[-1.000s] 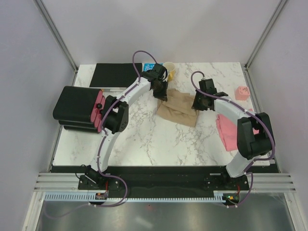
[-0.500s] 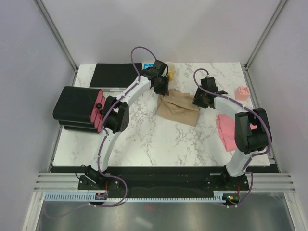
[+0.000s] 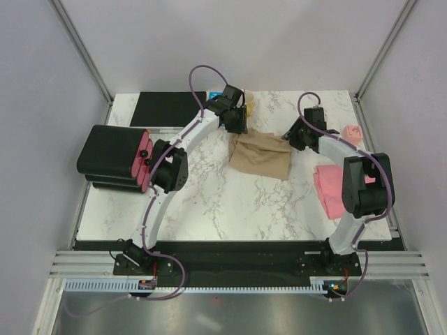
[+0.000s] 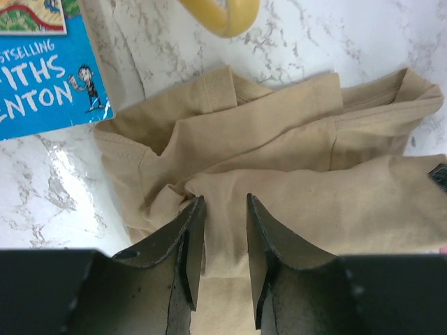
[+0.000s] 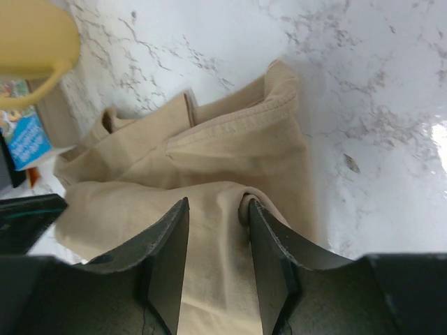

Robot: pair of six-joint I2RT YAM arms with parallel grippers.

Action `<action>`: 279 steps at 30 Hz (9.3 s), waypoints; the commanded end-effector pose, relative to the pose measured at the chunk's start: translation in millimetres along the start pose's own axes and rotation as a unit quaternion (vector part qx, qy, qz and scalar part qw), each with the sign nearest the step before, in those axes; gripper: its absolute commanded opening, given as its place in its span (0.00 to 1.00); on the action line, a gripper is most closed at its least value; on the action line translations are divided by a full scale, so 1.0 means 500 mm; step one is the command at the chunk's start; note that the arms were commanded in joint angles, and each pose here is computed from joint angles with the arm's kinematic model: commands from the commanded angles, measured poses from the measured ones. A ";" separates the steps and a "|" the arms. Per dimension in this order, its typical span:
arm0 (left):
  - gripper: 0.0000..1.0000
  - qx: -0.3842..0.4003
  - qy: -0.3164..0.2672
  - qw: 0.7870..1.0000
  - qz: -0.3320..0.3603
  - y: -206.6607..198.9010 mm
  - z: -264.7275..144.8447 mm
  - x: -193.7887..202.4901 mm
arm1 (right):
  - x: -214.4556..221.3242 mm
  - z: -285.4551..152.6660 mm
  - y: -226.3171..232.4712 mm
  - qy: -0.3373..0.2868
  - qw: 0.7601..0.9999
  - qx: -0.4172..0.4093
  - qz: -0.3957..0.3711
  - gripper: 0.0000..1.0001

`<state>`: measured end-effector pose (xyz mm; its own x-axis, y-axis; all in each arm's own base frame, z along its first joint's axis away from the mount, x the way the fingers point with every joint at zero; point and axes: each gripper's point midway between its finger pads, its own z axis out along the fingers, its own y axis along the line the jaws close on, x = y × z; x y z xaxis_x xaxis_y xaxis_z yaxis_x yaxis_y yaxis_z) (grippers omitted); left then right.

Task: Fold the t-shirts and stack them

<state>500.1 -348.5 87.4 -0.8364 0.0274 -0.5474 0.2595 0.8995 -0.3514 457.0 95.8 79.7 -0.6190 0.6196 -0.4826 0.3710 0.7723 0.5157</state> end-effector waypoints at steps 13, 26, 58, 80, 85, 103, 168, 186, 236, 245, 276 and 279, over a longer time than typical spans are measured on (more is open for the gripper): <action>0.43 -0.031 -0.079 0.996 0.029 0.008 -0.150 -0.041 | -0.160 -0.039 0.135 -0.083 0.992 -0.090 0.026 0.50; 0.28 0.067 -0.015 0.995 0.071 -0.069 -0.166 0.052 | 0.011 -0.103 0.136 0.036 0.986 -0.106 -0.127 0.48; 0.02 0.051 0.138 0.983 0.111 -0.065 0.000 0.360 | 0.122 0.048 0.112 0.075 0.976 -0.023 -0.204 0.36; 0.02 0.037 0.192 0.973 0.120 -0.021 -0.039 0.479 | -0.033 0.134 0.174 -0.022 0.967 0.014 -0.253 0.37; 0.02 0.038 0.205 0.970 0.126 -0.021 -0.059 0.510 | -0.053 0.135 0.156 -0.030 0.964 0.032 -0.263 0.37; 0.08 0.042 0.216 0.967 0.132 -0.014 -0.253 0.612 | -0.026 -0.128 0.187 -0.008 0.966 -0.034 -0.255 0.41; 0.60 0.072 0.147 0.985 -0.048 0.155 -0.240 0.417 | 0.347 -0.292 -0.118 0.128 0.960 -0.048 -0.246 0.64; 0.56 0.075 0.164 0.982 -0.055 0.161 -0.236 0.429 | 0.399 -0.222 -0.067 0.174 0.964 -0.101 -0.173 0.68; 0.51 0.113 0.186 0.974 -0.057 0.138 -0.233 0.442 | 0.478 -0.165 -0.151 0.252 0.961 -0.027 -0.110 0.69; 0.50 0.113 0.200 0.972 -0.056 0.137 -0.221 0.458 | 0.501 -0.166 -0.177 0.272 0.955 -0.018 -0.115 0.65; 0.50 0.061 0.201 0.977 -0.033 0.147 -0.216 0.467 | 0.444 -0.151 -0.111 0.198 0.973 -0.063 -0.097 0.00; 0.52 0.038 0.181 0.982 -0.039 0.161 -0.230 0.448 | 0.411 -0.163 -0.097 0.170 0.978 -0.057 -0.106 0.00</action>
<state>265.1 -240.3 22.4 -0.9787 0.1431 -0.1471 0.2016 0.8039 -0.5596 260.9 202.4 18.1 -0.8903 0.3545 -0.2858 0.0974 0.7613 0.6410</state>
